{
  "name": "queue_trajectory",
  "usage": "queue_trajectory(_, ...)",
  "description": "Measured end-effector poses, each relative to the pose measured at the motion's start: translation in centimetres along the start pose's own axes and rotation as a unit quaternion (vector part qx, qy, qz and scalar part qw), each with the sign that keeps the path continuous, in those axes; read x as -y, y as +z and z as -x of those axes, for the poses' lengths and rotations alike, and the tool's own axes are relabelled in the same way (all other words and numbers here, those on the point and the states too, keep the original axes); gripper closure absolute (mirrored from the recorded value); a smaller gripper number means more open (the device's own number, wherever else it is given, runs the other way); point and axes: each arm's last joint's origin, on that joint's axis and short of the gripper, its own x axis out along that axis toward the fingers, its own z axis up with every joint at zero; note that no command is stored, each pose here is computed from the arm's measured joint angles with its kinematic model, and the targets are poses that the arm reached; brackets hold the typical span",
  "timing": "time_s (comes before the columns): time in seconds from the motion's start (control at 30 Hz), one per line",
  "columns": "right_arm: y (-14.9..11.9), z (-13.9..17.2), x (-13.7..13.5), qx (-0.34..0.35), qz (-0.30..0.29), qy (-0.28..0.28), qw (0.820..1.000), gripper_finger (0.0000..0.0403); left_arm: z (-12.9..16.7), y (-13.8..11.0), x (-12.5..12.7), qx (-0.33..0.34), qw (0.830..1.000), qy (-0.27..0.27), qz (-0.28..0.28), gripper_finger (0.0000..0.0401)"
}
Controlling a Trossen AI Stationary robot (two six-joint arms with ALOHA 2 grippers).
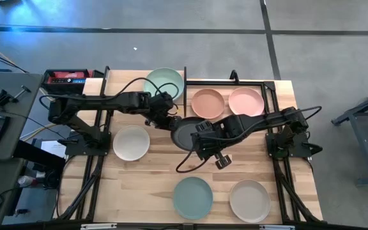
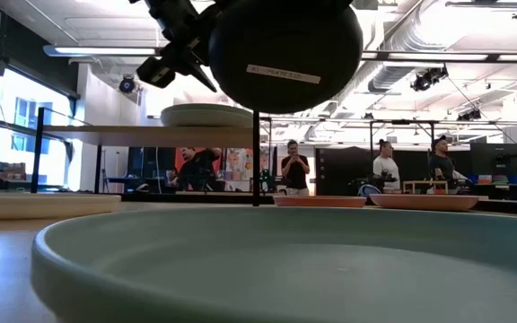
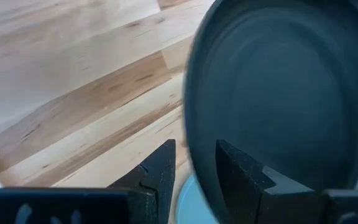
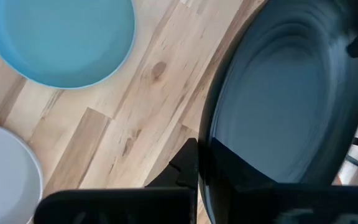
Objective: Place and stack plates onto a shelf
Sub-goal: Stack the black plate on top of the green plate on the shelf
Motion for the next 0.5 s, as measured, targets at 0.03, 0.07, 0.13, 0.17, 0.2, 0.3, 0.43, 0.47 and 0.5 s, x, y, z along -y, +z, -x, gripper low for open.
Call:
queue_trajectory(0.03, -0.01, 0.0, 0.02, -0.001, -0.001, -0.001, 1.0, 0.0403, -0.06, 0.0, -0.03, -0.001, 1.0, 0.002, -0.001, 0.0298)
queue_trajectory(0.07, -0.01, 0.0, 0.03, -0.001, -0.001, -0.001, 1.0, 0.0403, -0.09, 0.0, -0.03, -0.001, 1.0, 0.002, -0.004, 0.0298)
queue_trajectory(0.13, -0.01, 0.0, 0.02, 0.0, -0.001, 0.003, 1.0, 0.0403, -0.04, 0.0, -0.02, -0.001, 1.0, 0.001, -0.005, 0.0304)
queue_trajectory(0.17, -0.02, 0.0, 0.02, 0.0, -0.001, 0.003, 1.0, 0.0403, -0.04, 0.0, -0.02, -0.001, 1.0, 0.001, -0.005, 0.0309)
queue_trajectory(0.2, -0.01, 0.0, 0.02, 0.0, -0.001, 0.003, 1.0, 0.0403, -0.03, 0.0, -0.02, -0.001, 1.0, 0.001, -0.007, 0.0315)
queue_trajectory(0.3, -0.01, 0.0, 0.01, 0.001, -0.001, 0.003, 1.0, 0.0403, -0.04, 0.0, -0.02, -0.001, 1.0, 0.001, -0.013, 0.0341)
queue_trajectory(0.43, 0.0, 0.0, 0.0, 0.002, 0.009, 0.004, 1.0, 0.0403, -0.03, 0.02, -0.03, 0.001, 1.0, 0.002, -0.02, 0.0379)
queue_trajectory(0.47, 0.05, 0.0, 0.02, 0.004, 0.012, 0.003, 1.0, 0.0403, -0.03, 0.05, -0.03, 0.004, 1.0, 0.003, -0.021, 0.0388)
queue_trajectory(0.5, 0.08, 0.0, 0.03, 0.005, 0.015, 0.002, 1.0, 0.0403, -0.03, 0.09, -0.03, 0.007, 1.0, 0.003, -0.022, 0.0393)
